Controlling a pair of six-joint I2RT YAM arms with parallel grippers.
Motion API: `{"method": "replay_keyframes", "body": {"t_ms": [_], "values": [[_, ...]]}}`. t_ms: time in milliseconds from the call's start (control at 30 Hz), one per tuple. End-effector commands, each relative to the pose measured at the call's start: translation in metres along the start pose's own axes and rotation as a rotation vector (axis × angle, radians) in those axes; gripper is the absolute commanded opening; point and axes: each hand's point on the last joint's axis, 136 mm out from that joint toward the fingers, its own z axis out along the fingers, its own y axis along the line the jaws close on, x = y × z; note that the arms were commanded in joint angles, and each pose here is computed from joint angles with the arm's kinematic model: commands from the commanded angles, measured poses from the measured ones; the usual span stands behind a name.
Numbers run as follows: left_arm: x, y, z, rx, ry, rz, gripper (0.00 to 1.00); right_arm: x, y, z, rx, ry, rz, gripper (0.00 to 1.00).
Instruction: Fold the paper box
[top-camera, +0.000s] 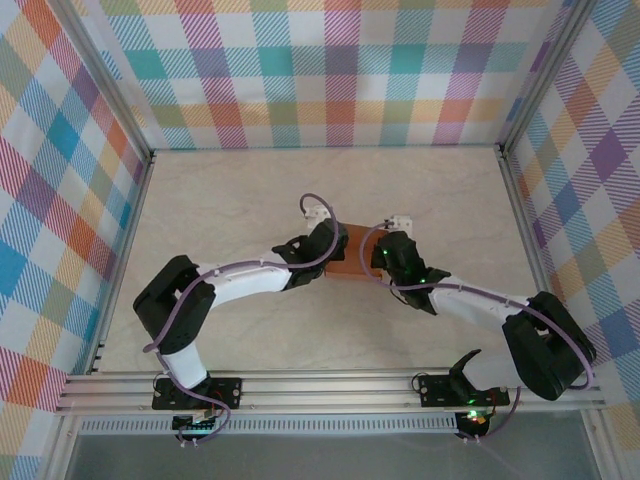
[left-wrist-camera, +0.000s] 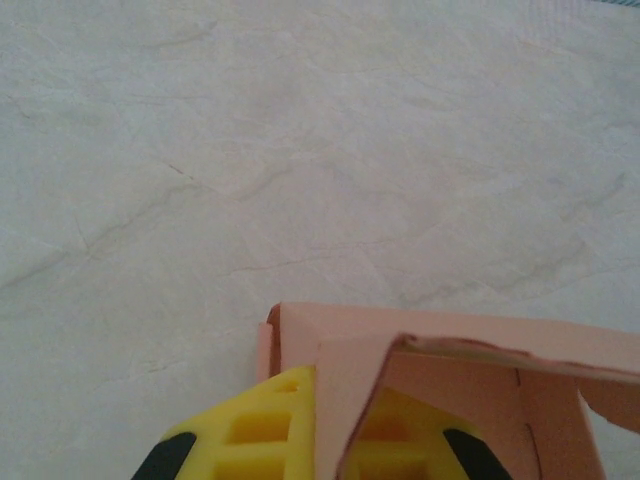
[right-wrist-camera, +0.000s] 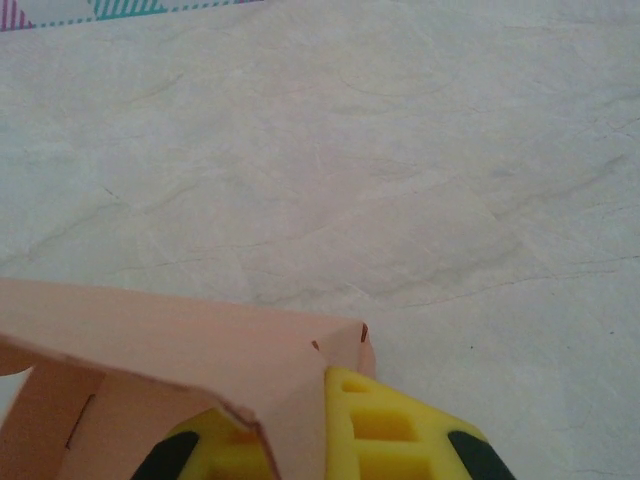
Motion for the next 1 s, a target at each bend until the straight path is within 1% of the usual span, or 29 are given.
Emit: {"method": "replay_keyframes", "body": {"t_ms": [0,133,267,433,567,967], "values": [[0.017,0.01,-0.004,-0.03,0.005,0.013,0.0,-0.007,0.004,-0.004,-0.034,-0.057,0.014,0.0],[0.026,0.012,-0.006,-0.051,-0.016,0.027,0.0,-0.004,0.003,-0.006,-0.04,-0.074,0.004,0.0],[0.033,0.014,-0.009,-0.071,-0.045,0.031,0.0,0.004,0.0,-0.006,-0.039,-0.065,-0.012,0.0],[0.035,0.013,-0.013,-0.053,-0.091,0.034,0.0,0.013,-0.004,-0.008,-0.038,-0.063,-0.023,0.0],[0.043,0.018,-0.011,-0.051,-0.107,0.02,0.0,0.02,-0.007,-0.01,-0.039,-0.066,-0.017,0.0],[0.065,0.019,0.001,-0.025,-0.149,0.095,0.0,0.041,-0.011,-0.011,-0.035,-0.086,-0.032,0.0]]}}
